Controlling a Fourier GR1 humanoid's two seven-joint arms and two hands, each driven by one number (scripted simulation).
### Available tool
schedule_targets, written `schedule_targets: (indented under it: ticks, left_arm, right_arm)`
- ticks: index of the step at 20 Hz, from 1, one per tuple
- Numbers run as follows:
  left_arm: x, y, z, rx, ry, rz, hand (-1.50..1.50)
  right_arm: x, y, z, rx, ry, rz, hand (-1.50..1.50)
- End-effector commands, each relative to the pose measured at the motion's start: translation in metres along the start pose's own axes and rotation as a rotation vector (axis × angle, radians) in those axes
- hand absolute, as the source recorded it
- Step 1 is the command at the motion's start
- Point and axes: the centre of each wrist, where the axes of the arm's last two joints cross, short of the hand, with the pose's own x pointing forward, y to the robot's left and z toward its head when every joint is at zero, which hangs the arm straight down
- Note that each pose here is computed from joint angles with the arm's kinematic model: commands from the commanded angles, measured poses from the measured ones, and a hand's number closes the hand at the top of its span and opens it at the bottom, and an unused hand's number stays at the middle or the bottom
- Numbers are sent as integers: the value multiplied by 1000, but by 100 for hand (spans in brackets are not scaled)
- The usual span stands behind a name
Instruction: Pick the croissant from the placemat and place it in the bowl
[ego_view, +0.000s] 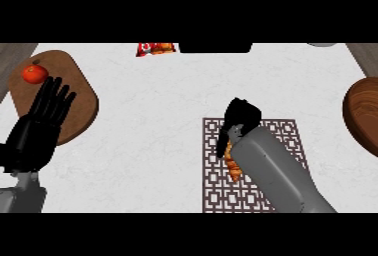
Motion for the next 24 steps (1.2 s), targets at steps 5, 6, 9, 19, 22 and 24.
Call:
schedule_targets:
  ticks: [5, 6, 9, 19, 22, 24]
  left_arm:
    - [-7, 1, -5, -8, -8, 10, 0]
    - [-6, -1, -4, -17, 3, 10, 0]
    - [5, -3, -9, -6, -6, 14, 0]
    - [-20, -1, 9, -10, 17, 11, 0]
    - [6, -8, -6, -20, -8, 6, 0]
    - [5, 1, -9, -21, -12, -3, 0]
  right_arm:
    - [-12, 41, 1, 28, 193, 76, -150]
    - [-7, 34, -4, 37, 217, 84, -150]
    - [-11, 19, -7, 45, 221, 91, -150]
    - [-21, 37, -20, 90, 245, 162, 150]
    - [-15, 45, -22, 78, 183, 261, 150]
    - [-17, 30, -25, 78, 178, 288, 150]
